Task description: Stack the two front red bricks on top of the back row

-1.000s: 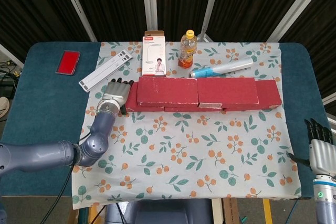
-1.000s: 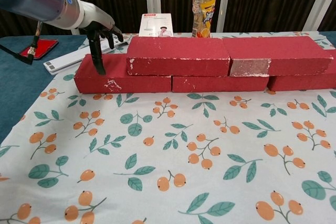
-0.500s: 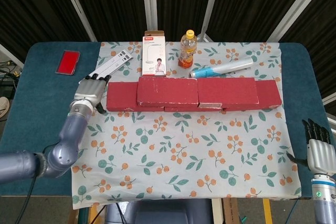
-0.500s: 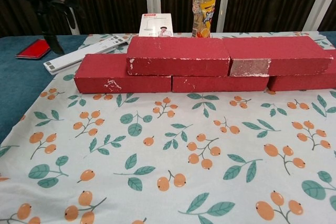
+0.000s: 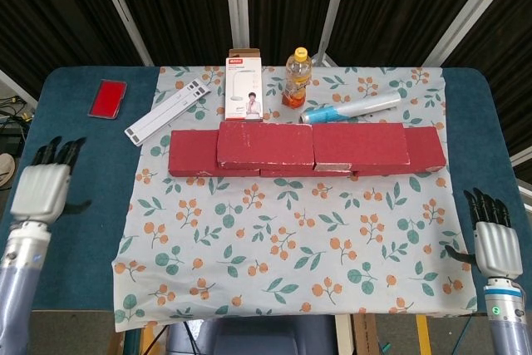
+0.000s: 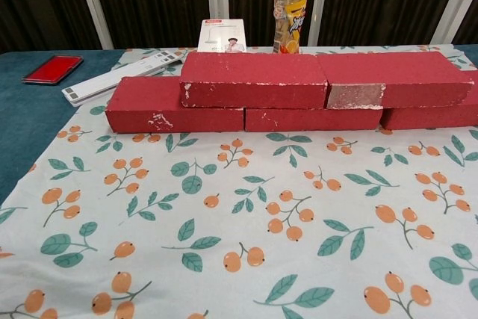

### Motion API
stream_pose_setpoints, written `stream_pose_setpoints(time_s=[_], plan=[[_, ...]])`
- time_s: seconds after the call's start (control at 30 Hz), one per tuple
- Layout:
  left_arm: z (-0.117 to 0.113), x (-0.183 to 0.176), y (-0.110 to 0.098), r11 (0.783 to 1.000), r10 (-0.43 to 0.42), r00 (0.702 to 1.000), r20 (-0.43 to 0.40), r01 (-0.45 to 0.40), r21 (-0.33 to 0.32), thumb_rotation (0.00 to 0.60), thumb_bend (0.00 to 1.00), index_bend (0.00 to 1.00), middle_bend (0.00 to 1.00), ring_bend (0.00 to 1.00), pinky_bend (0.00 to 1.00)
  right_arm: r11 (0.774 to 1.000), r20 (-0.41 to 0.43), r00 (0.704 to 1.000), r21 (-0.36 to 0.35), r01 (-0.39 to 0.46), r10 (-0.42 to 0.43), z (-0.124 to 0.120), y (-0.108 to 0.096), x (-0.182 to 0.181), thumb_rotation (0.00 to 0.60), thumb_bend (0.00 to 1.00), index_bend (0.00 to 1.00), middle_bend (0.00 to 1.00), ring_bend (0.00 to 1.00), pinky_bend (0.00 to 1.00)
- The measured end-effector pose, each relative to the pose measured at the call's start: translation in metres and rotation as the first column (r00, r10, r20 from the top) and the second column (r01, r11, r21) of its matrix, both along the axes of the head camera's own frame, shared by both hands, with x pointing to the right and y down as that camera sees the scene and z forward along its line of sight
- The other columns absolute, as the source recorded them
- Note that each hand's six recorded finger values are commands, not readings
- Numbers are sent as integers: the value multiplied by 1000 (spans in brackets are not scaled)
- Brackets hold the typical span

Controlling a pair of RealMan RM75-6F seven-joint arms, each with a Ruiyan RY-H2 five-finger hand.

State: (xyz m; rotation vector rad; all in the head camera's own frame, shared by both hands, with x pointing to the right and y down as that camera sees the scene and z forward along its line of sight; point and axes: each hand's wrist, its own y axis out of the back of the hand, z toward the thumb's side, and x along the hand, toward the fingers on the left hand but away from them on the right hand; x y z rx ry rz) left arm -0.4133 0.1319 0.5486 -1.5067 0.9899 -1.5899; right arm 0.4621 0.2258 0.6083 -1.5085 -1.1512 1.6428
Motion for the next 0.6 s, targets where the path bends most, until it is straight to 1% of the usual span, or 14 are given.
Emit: stream_pose_setpoints(time_s=[0.1, 0.2, 0.37, 0.53, 0.6], plan=[[-4, -34, 38, 997, -60, 998, -16, 60, 39, 600, 0, 87, 101, 0, 117, 1000, 3, 1000, 8, 8, -8, -4, 1, -3, 600, 153, 0, 0, 0, 0], [-1, -54, 63, 995, -88, 996, -24, 89, 46, 600, 0, 88, 101, 0, 117, 1000, 4, 1000, 12, 17, -17, -8, 2, -6, 600, 153, 0, 0, 0, 0], [1, -68, 83, 992, -112, 992, -55, 114, 52, 600, 0, 94, 103, 0, 117, 999, 5, 1000, 21, 27, -27, -13, 3, -9, 600, 153, 0, 0, 0, 0], [5, -74, 92, 993, -113, 992, -56, 115, 34, 600, 0, 98, 105, 0, 117, 999, 6, 999, 32, 31, -32, -19, 4, -9, 600, 153, 0, 0, 0, 0], [4, -73, 94, 993, -106, 992, -62, 108, 37, 600, 0, 98, 105, 0, 117, 999, 10, 999, 38, 32, -33, -21, 4, -10, 600, 153, 0, 0, 0, 0]])
